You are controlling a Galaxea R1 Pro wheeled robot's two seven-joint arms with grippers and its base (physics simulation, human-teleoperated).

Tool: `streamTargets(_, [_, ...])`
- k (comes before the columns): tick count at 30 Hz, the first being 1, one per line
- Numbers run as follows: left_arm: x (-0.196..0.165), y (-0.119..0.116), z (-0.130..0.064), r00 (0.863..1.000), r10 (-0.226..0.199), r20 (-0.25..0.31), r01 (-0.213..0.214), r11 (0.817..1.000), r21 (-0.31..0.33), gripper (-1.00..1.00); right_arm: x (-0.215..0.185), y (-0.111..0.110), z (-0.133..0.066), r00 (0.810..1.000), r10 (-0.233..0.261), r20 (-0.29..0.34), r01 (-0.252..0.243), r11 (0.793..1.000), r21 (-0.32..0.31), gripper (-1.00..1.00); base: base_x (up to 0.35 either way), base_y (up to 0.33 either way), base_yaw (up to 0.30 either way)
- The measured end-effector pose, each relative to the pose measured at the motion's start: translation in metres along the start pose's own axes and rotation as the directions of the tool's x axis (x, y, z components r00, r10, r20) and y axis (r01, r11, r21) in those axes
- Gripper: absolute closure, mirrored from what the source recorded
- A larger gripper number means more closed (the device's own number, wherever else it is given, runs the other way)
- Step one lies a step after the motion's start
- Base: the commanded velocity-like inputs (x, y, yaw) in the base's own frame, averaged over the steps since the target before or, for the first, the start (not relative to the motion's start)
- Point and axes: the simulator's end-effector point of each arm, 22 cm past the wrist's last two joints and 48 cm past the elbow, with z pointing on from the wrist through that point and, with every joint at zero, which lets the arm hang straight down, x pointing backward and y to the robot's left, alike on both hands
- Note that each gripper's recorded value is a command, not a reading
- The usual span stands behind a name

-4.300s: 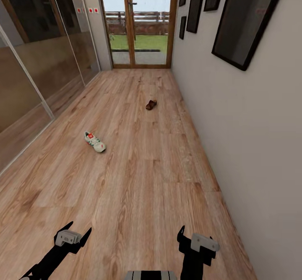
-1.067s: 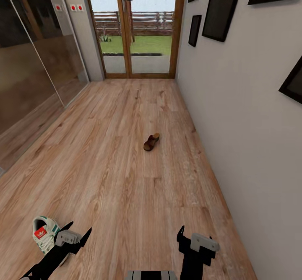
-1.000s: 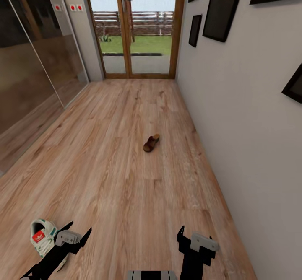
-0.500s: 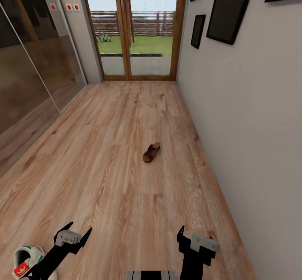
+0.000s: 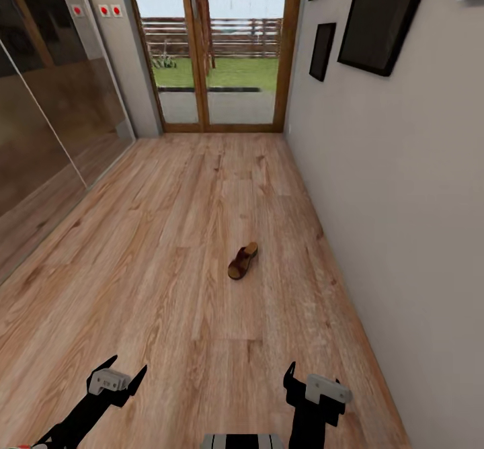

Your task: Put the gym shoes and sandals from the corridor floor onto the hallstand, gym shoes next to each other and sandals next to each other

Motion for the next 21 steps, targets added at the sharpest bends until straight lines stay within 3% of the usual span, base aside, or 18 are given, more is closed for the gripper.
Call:
streamTargets(11, [0.0,-0.0003,0.0001,1.0,0.001,0.0,-0.001,1.0,0.001,-1.0,0.0004,0.0025,-0.0015,1.0,-0.002,0.001,0.002,1.0,-0.008,-1.0,0.302,0.0,0.0])
streamTargets(21, [0.0002,-0.0004,0.0002,1.0,0.001,0.0,-0.001,1.0,0.001,-1.0,0.0011,0.0053,-0.0034,1.0,-0.006,0.001,0.006,1.0,-0.015,-1.0,0.075,0.0,0.0])
